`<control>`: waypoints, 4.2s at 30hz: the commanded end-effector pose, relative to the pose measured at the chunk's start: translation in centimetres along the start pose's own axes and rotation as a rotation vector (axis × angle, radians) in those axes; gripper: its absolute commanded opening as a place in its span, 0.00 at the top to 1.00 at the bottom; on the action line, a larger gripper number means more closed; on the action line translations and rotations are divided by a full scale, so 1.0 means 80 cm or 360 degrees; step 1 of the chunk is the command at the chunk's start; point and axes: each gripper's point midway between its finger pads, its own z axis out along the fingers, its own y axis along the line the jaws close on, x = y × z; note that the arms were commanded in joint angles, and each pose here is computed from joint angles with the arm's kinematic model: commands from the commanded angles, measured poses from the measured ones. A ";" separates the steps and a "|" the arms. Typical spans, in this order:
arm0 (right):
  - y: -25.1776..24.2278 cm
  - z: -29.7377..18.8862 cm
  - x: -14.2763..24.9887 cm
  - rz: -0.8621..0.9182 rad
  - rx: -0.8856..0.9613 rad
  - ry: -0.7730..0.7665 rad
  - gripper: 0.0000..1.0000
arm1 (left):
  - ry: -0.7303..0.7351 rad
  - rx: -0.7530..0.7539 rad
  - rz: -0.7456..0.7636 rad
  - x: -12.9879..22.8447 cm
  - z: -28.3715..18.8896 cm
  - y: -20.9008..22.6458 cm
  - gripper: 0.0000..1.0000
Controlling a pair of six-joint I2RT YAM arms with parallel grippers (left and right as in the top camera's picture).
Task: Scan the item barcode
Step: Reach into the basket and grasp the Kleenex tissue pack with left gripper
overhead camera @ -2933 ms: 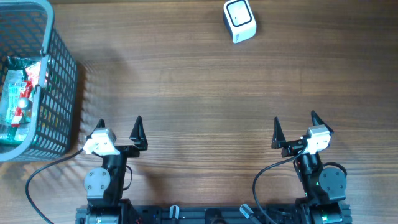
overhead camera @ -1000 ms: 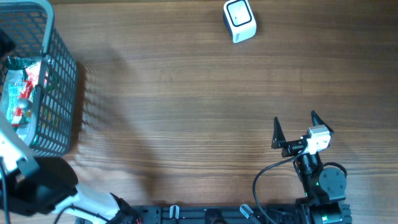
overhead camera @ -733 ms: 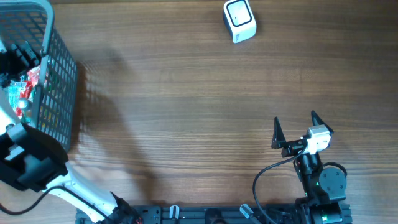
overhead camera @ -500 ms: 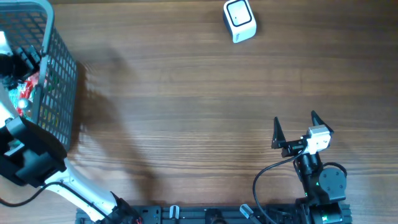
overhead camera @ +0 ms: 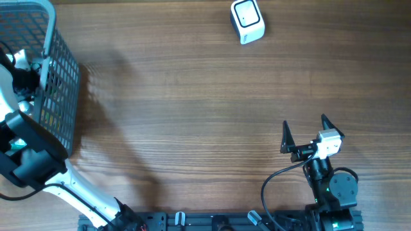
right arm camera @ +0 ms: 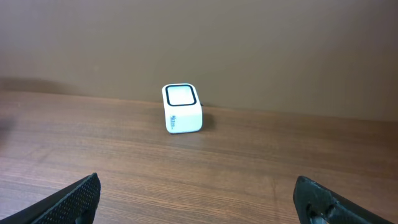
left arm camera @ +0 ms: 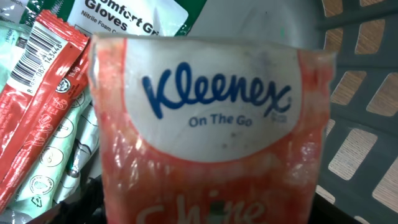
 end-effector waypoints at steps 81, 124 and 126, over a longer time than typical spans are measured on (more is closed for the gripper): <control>0.000 0.000 -0.002 -0.0003 -0.0006 -0.0013 0.00 | -0.0145 -0.0014 0.0136 0.005 -0.032 -0.021 0.67; 0.000 0.000 -0.002 -0.0003 -0.0006 -0.0013 0.00 | -0.0360 0.0033 0.0198 -0.054 -0.026 -0.051 0.67; 0.000 0.000 -0.002 -0.0003 -0.0006 -0.0013 0.01 | -0.0347 0.0042 0.0197 -0.053 -0.022 -0.052 0.63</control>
